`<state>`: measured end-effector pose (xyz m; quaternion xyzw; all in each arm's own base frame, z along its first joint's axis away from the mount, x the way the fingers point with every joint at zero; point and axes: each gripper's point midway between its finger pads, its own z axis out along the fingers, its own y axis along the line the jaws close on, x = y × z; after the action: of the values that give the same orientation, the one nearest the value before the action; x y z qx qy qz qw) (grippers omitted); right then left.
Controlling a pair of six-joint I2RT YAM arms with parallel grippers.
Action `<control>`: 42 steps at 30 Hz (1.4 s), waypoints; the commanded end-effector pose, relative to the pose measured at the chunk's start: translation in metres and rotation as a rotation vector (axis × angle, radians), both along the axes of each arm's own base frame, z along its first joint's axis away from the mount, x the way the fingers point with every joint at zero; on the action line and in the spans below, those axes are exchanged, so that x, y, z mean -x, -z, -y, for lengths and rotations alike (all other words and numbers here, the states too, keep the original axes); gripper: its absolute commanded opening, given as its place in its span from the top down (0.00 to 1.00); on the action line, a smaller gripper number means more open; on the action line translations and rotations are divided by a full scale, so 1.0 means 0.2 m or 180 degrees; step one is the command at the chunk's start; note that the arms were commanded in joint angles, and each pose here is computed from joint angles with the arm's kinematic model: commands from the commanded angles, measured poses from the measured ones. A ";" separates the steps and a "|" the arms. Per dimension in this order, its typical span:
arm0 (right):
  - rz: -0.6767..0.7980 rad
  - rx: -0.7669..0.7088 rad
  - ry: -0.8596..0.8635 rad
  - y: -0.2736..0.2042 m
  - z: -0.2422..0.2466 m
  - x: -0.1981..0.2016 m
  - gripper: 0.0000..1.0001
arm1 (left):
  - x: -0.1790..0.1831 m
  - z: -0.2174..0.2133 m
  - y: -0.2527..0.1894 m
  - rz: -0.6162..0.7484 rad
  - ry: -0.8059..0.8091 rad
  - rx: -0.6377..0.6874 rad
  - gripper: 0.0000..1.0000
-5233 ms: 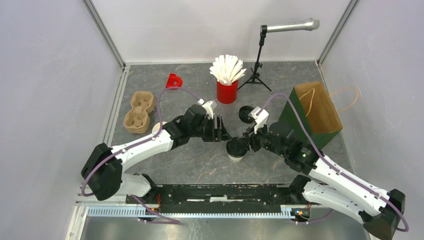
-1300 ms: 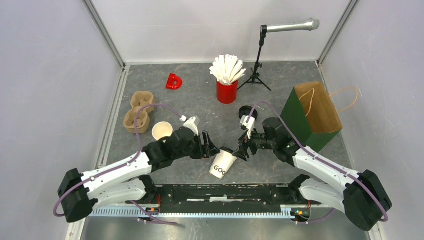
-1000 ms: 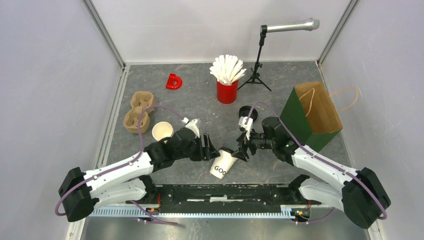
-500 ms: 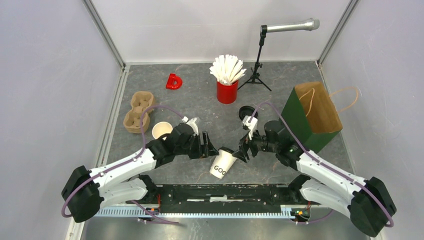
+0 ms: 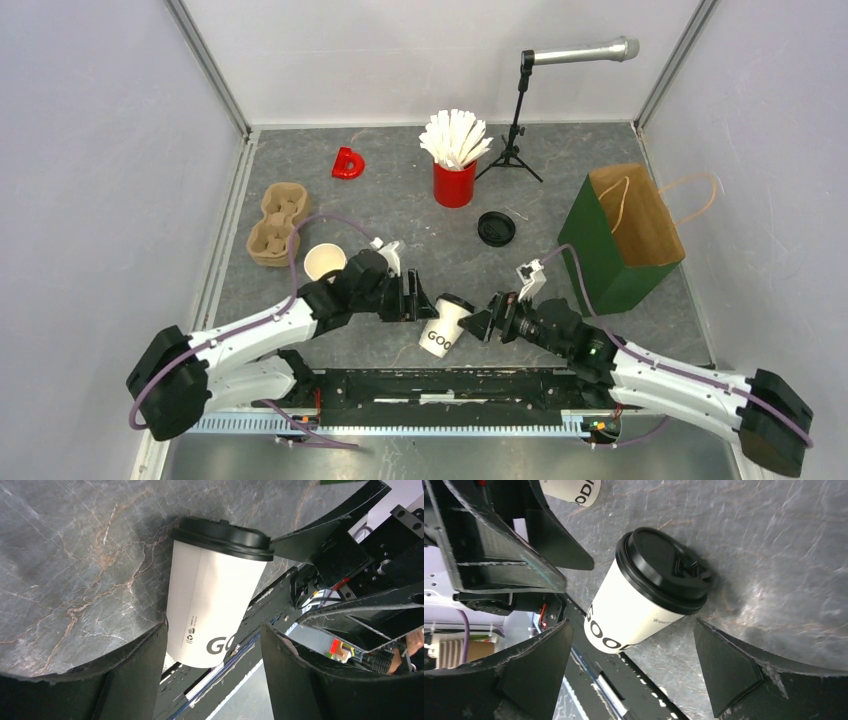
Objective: Pack the takeout coffee
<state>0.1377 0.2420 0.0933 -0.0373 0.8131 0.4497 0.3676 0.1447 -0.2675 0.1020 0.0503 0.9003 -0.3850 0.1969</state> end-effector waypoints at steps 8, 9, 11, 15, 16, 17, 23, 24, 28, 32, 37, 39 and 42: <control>-0.0439 -0.0221 0.0775 0.05 -0.05 -0.01 0.02 | 0.06 0.06 0.08 -0.0189 0.0046 0.0409 0.36; -0.0480 -0.0194 0.0824 0.07 -0.05 -0.01 0.02 | 0.06 0.06 0.08 -0.0195 0.0041 0.0443 0.37; -0.0503 -0.0242 0.0809 0.08 -0.07 -0.01 0.02 | 0.06 0.06 0.08 -0.0199 0.0010 0.0507 0.40; -0.0454 -0.0203 0.0664 0.07 -0.13 0.00 0.02 | 0.07 0.08 0.08 -0.0238 -0.0006 0.0648 0.48; -0.0455 -0.0213 0.0632 0.07 -0.15 0.01 0.02 | 0.07 0.08 0.08 -0.0258 -0.0006 0.0686 0.49; -0.0440 -0.0268 0.0606 0.06 -0.16 0.01 0.02 | 0.08 0.09 0.08 -0.0280 -0.0001 0.0723 0.51; -0.0450 -0.0368 0.0602 0.07 -0.17 0.01 0.02 | 0.08 0.11 0.09 -0.0336 -0.0013 0.0833 0.57; -0.0446 -0.0360 0.0599 0.07 -0.17 0.01 0.03 | 0.08 0.11 0.09 -0.0336 -0.0022 0.0840 0.58; -0.0374 -0.0262 0.0588 0.09 -0.17 0.00 0.06 | 0.06 0.09 0.06 -0.0281 -0.0135 0.0835 0.58; -0.0380 -0.0118 0.0617 0.13 -0.16 -0.01 0.07 | 0.00 0.03 0.02 -0.0111 -0.0329 0.0652 0.52; -0.0373 -0.0057 0.0610 0.16 -0.16 -0.01 0.10 | -0.07 -0.08 -0.03 0.0049 -0.0575 0.0422 0.47; -0.0325 -0.0079 0.0590 0.16 -0.16 -0.01 0.14 | -0.09 -0.10 -0.05 0.0086 -0.0608 0.0426 0.45; -0.0258 -0.0179 0.0551 0.14 -0.17 -0.01 0.18 | -0.11 -0.12 -0.06 0.0079 -0.0630 0.0415 0.44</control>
<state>0.1349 0.2736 0.0567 0.0672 0.8320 0.4262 0.3488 0.1569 -0.2537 0.1112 -0.0505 0.8635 -0.4456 0.2309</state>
